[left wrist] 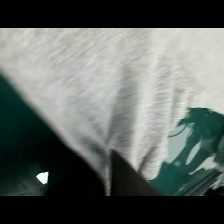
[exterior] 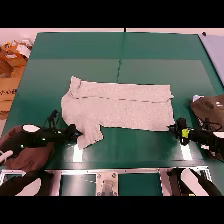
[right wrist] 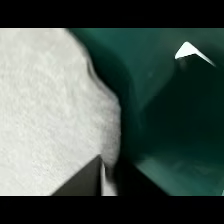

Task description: Fold the shirts.

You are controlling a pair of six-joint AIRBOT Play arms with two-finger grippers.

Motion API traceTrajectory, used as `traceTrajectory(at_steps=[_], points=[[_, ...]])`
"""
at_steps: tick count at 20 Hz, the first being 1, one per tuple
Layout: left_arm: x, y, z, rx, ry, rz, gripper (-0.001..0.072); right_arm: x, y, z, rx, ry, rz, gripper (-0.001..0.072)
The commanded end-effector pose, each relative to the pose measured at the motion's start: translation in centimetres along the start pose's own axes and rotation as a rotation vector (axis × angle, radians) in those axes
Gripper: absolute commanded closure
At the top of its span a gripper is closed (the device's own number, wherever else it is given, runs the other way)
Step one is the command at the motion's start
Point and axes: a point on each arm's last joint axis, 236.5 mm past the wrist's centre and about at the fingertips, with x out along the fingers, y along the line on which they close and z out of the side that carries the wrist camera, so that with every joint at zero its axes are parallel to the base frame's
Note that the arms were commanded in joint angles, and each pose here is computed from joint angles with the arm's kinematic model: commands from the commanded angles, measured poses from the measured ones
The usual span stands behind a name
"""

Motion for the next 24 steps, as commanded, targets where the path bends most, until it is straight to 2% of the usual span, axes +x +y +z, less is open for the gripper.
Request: traceTrajectory(at_steps=[1,3,7,10,12,15,18,24], points=[[0.3,-2.3,0.9,0.097,-0.003,-0.046,0.0685,-0.1,0.5,-0.2,-0.041,0.010,0.017,0.0697],[-1.3,-2.7,0.5,0.169,0.073,-0.017,0.0686,-0.7,0.7,-0.8,-0.128,0.055,0.006,0.0698],[-6.2,-2.2,-1.6,0.292,0.188,0.151,0.0686,-4.7,0.9,0.2,-0.221,0.126,-0.088,0.0698],[-9.4,-4.3,-2.6,0.344,0.154,0.163,0.0687,-7.9,-0.2,1.4,-0.217,0.135,-0.225,0.0698],[-10.5,-5.5,-3.1,0.359,0.142,0.149,0.0686,-8.5,-0.7,0.9,-0.207,0.162,-0.261,0.0698],[-11.6,-8.2,-1.0,0.407,0.053,0.112,0.0686,-8.7,0.8,0.5,-0.201,0.177,-0.209,0.0698],[-13.2,-11.5,2.9,0.473,-0.086,0.091,0.0686,-9.5,5.0,1.3,-0.254,0.137,-0.113,0.0697],[-12.2,-14.1,10.4,0.514,-0.151,0.095,0.0686,-8.0,12.5,4.6,-0.361,0.025,0.002,0.0697]])
